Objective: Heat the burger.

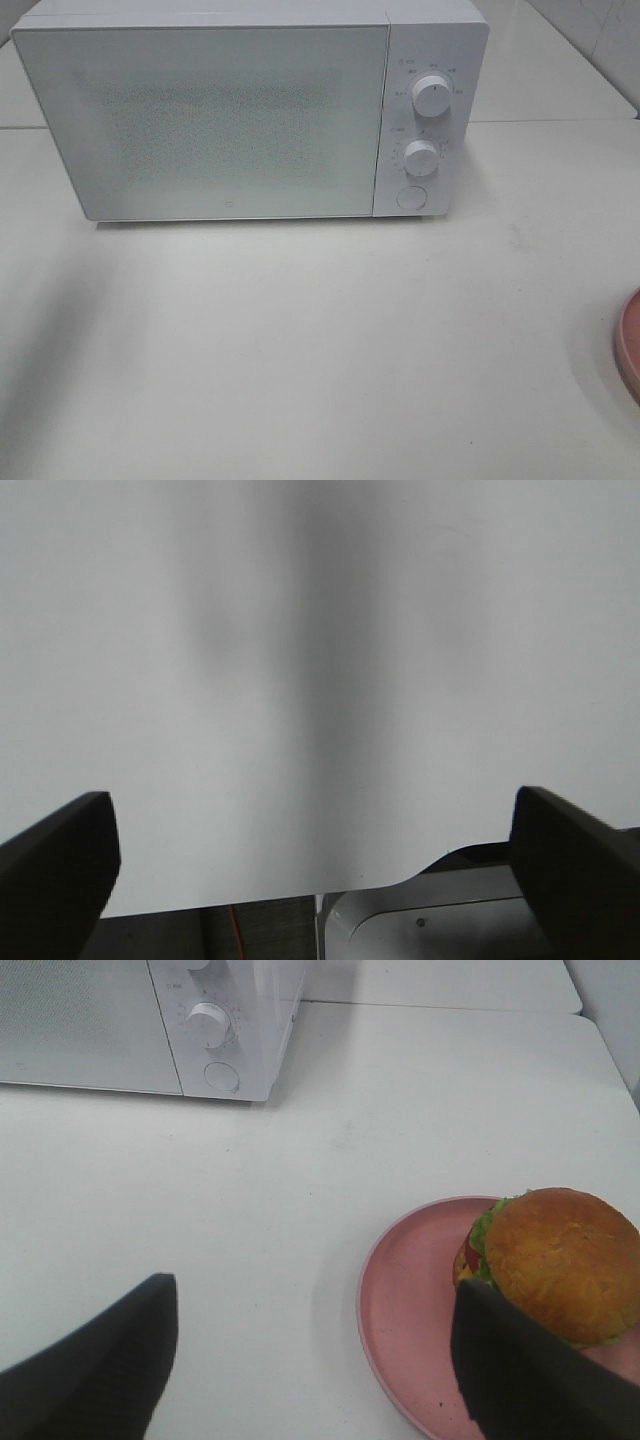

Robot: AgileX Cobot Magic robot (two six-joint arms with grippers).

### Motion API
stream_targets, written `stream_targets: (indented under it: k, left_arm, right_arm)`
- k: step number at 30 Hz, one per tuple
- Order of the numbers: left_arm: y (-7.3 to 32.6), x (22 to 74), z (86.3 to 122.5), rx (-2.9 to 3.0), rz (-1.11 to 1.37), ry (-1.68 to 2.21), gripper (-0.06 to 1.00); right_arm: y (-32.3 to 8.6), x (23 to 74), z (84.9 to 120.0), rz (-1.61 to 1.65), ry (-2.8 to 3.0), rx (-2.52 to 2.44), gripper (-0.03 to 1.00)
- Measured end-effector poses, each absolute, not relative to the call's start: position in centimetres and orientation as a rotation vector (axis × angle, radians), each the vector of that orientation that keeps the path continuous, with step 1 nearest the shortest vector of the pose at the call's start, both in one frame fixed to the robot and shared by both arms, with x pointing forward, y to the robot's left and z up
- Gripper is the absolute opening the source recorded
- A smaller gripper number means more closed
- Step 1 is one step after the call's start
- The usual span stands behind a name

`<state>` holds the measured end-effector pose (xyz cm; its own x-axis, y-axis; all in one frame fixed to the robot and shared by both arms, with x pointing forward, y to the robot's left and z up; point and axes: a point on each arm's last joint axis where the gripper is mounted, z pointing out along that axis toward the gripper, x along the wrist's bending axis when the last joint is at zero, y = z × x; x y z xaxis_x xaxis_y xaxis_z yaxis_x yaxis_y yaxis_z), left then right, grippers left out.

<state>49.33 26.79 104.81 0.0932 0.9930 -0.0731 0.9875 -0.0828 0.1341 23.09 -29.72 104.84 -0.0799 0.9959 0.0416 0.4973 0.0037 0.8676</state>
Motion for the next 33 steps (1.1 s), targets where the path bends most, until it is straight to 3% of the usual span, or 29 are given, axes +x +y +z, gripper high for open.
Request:
stream_targets:
  k: [6, 18, 26, 33]
  left_arm:
    - [29.1, 45.4, 104.9, 2.063, 0.086, 2.091, 0.98]
    - [29.2, 38.5, 103.8, 2.031, 0.139, 2.065, 0.98]
    - [29.3, 33.4, 102.8, 1.938, 0.292, 1.983, 0.98]
    - [29.4, 30.1, 104.5, 1.782, 0.518, 1.849, 0.98]
  right_arm:
    - [-29.7, 23.1, 104.8, 0.998, 1.646, 1.556, 0.75]
    - [-29.7, 23.1, 104.8, 0.998, 1.646, 1.556, 0.75]
    - [-29.7, 23.1, 104.8, 0.998, 1.646, 1.556, 0.75]
    - [-29.7, 23.1, 104.8, 0.998, 1.646, 1.556, 0.75]
